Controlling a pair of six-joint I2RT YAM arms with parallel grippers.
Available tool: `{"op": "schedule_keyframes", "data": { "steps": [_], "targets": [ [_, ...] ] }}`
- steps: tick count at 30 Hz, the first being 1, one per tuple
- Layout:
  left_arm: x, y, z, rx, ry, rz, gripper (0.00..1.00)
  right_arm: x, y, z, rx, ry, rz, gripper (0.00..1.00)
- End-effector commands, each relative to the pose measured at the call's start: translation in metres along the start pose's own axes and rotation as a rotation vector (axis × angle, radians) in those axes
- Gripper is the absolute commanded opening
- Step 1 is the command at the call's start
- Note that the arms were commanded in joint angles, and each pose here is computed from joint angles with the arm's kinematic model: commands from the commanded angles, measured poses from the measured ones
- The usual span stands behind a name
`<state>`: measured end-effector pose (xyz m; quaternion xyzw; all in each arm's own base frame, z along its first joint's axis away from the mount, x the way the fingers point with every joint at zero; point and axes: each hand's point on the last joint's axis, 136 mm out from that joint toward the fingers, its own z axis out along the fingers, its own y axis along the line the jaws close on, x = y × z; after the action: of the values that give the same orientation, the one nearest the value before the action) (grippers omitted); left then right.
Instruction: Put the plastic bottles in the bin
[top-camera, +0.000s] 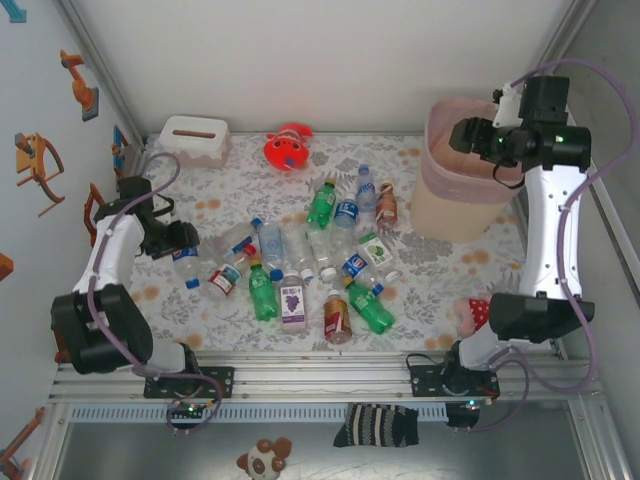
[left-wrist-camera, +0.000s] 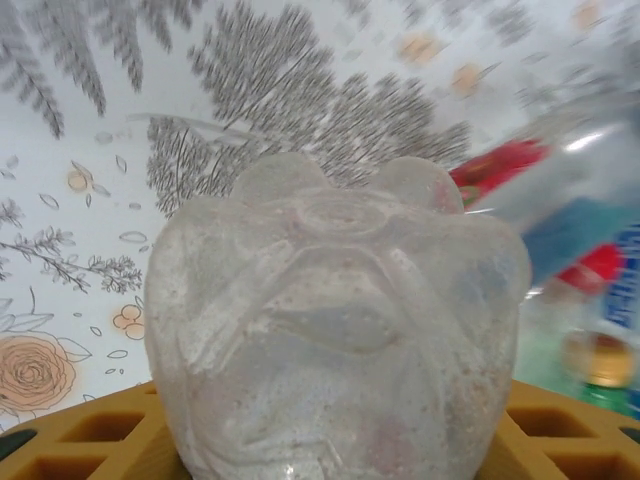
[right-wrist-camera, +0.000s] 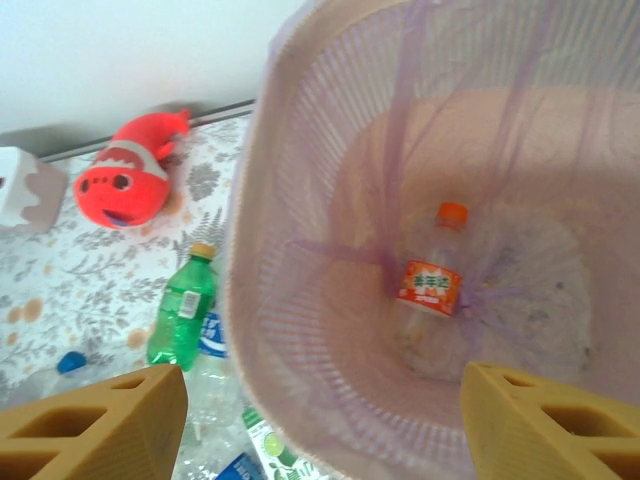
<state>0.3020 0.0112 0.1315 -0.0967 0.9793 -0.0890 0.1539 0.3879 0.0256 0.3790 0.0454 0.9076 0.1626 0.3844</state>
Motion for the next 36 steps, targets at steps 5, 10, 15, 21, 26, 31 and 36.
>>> {"op": "schedule_keyframes", "data": {
  "steps": [5, 10, 15, 21, 26, 31, 36],
  "targets": [
    [-0.032, -0.084, -0.104, 0.366, -0.326, 0.148, 0.58, -0.001, 0.069, -0.023, -0.323, -0.130, -0.054, 0.70],
    [-0.032, -0.149, -0.166, 0.651, -0.508, 0.314, 0.59, 0.007, 0.126, -0.043, -0.598, -0.216, -0.149, 0.70],
    [-0.025, -0.198, -0.222, 0.867, -0.640, 0.447, 0.59, 0.031, 0.185, -0.064, -0.866, -0.234, -0.302, 0.70],
    [-0.007, -0.238, -0.283, 1.104, -0.779, 0.594, 0.61, 0.055, 0.238, -0.087, -1.056, -0.296, -0.441, 0.71],
    [0.017, -0.269, -0.313, 1.231, -0.802, 0.746, 0.61, 0.068, 0.270, -0.098, -1.178, -0.318, -0.500, 0.71],
    [0.036, -0.294, -0.329, 1.311, -0.800, 0.838, 0.62, 0.089, 0.298, -0.117, -1.314, -0.338, -0.616, 0.72],
    [0.045, -0.313, -0.328, 1.327, -0.767, 0.893, 0.61, 0.106, 0.315, -0.114, -1.334, -0.308, -0.676, 0.72]
  ]
}}
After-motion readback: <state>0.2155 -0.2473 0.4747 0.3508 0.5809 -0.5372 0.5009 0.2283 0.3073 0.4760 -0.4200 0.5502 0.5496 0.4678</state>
